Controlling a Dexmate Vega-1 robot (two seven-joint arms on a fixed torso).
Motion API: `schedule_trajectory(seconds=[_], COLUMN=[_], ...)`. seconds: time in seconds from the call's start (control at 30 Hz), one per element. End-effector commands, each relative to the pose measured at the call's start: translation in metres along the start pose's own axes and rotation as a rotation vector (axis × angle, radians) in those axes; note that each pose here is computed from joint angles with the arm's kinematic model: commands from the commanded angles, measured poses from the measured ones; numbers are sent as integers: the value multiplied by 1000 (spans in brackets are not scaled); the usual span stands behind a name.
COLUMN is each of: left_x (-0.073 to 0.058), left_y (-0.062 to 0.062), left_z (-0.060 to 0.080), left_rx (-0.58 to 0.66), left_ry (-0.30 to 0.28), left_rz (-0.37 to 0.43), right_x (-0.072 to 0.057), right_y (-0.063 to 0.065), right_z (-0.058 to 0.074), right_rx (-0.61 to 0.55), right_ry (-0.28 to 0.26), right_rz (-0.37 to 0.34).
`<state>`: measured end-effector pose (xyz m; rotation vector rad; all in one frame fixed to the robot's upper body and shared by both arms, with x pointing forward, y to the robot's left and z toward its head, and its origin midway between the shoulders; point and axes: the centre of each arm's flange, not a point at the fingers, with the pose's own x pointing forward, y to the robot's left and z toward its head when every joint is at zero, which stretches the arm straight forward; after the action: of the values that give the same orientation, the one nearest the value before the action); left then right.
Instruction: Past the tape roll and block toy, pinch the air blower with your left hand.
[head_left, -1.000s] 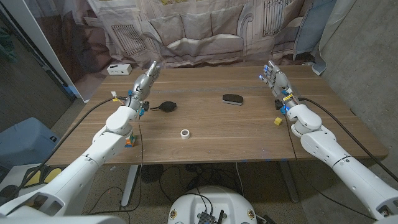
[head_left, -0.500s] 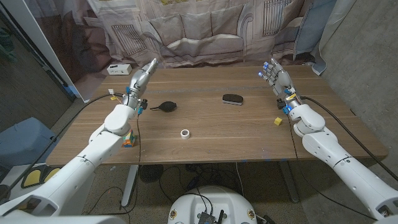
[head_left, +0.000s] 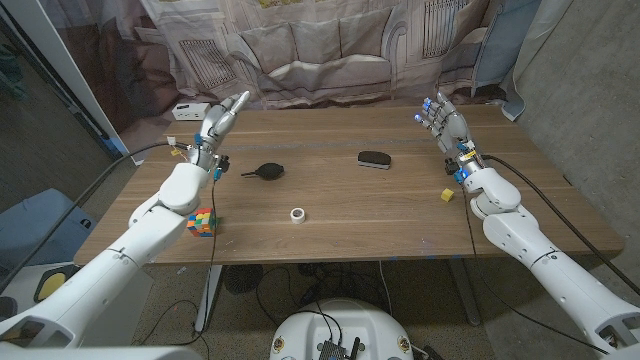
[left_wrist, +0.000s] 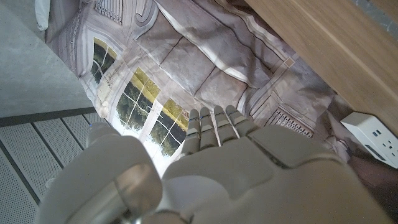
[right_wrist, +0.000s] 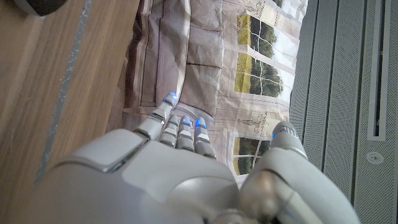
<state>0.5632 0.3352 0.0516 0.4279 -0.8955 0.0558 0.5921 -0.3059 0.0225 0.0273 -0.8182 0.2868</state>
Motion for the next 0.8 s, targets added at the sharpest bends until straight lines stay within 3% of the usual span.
schedule_trajectory(seconds=[0.03, 0.33, 0.8], left_x=[7, 8, 4], left_y=[8, 8, 8], left_z=[10, 13, 19], left_rx=[143, 227, 390], left_ry=[-26, -40, 8], left_rz=[27, 28, -8], right_x=[-6, -13, -20], right_y=[-1, -3, -4], right_z=[3, 6, 10], right_rx=[-14, -18, -20], right_ry=[-5, 3, 9], right_rz=[-17, -36, -50])
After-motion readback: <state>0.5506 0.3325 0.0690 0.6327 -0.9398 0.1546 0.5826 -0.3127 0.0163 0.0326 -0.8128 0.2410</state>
